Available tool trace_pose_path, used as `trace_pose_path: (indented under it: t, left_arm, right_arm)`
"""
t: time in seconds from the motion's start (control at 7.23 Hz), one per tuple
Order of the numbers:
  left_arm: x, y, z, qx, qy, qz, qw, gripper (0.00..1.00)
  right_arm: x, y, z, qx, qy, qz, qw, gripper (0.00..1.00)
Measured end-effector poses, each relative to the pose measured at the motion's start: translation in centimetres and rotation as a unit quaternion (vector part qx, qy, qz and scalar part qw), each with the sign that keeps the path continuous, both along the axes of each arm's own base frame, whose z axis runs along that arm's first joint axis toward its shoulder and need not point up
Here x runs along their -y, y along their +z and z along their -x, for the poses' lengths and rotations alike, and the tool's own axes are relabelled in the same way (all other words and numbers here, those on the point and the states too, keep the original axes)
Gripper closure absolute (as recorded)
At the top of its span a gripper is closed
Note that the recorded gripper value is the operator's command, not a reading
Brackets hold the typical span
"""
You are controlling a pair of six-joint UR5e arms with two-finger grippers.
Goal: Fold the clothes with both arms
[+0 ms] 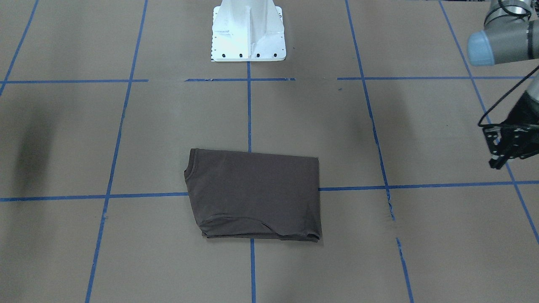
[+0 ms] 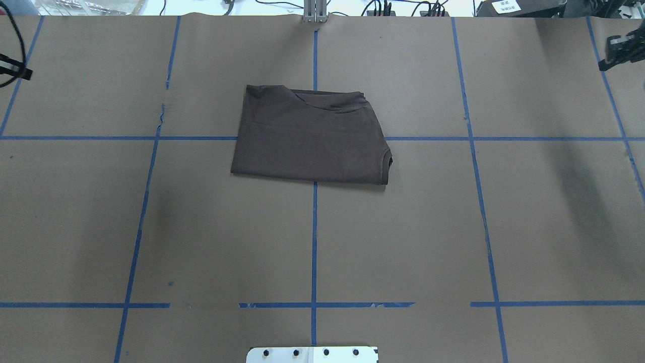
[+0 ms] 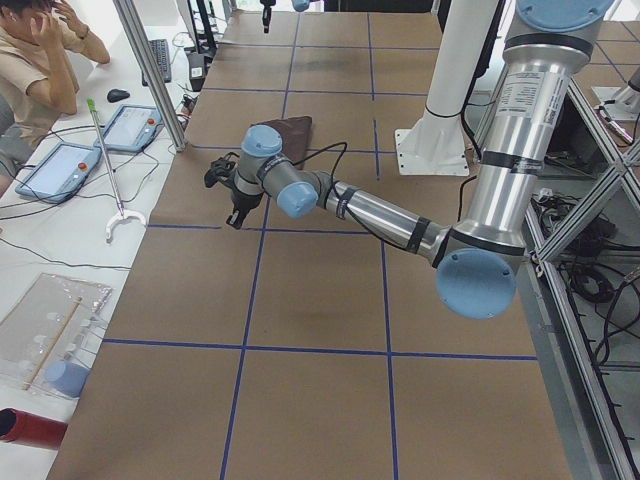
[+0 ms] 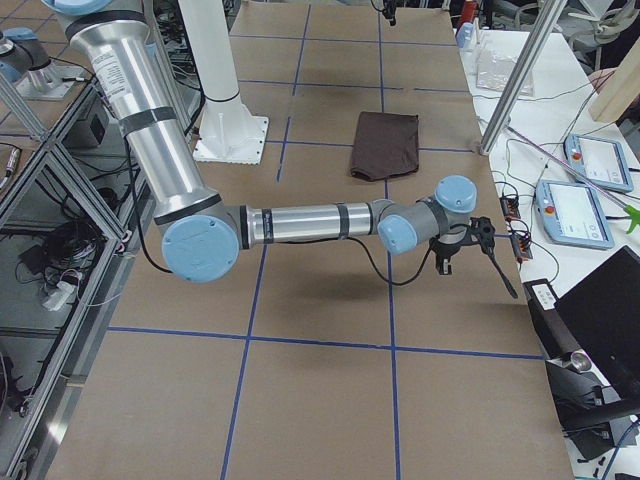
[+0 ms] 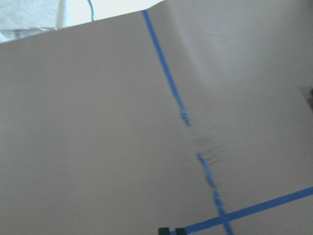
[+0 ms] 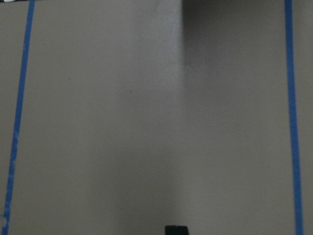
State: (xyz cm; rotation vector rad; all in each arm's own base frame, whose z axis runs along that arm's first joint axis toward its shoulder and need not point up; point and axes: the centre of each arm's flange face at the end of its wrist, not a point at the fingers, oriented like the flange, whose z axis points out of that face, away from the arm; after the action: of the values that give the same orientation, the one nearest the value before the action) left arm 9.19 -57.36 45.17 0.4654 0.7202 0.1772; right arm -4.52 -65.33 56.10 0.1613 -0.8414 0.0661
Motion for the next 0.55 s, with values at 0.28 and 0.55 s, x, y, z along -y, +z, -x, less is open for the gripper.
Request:
trace_pose_path:
  t: [0.28,0.55]
  left_arm:
    - [-1.9,2.5,9.7,-0.005,0.006,0.048,0.9988,0.0]
    - [-7.8,7.0,13.7,-0.003,0.021,0.096,0.9951,0.0]
  right_arm:
    - [-5.2,0.4,-6.2,-0.024,-0.016,0.017,0.9994,0.0]
    - [-11.8,1.5,-8.8,-0.047,-0.04,0.023,0.9978,0.0]
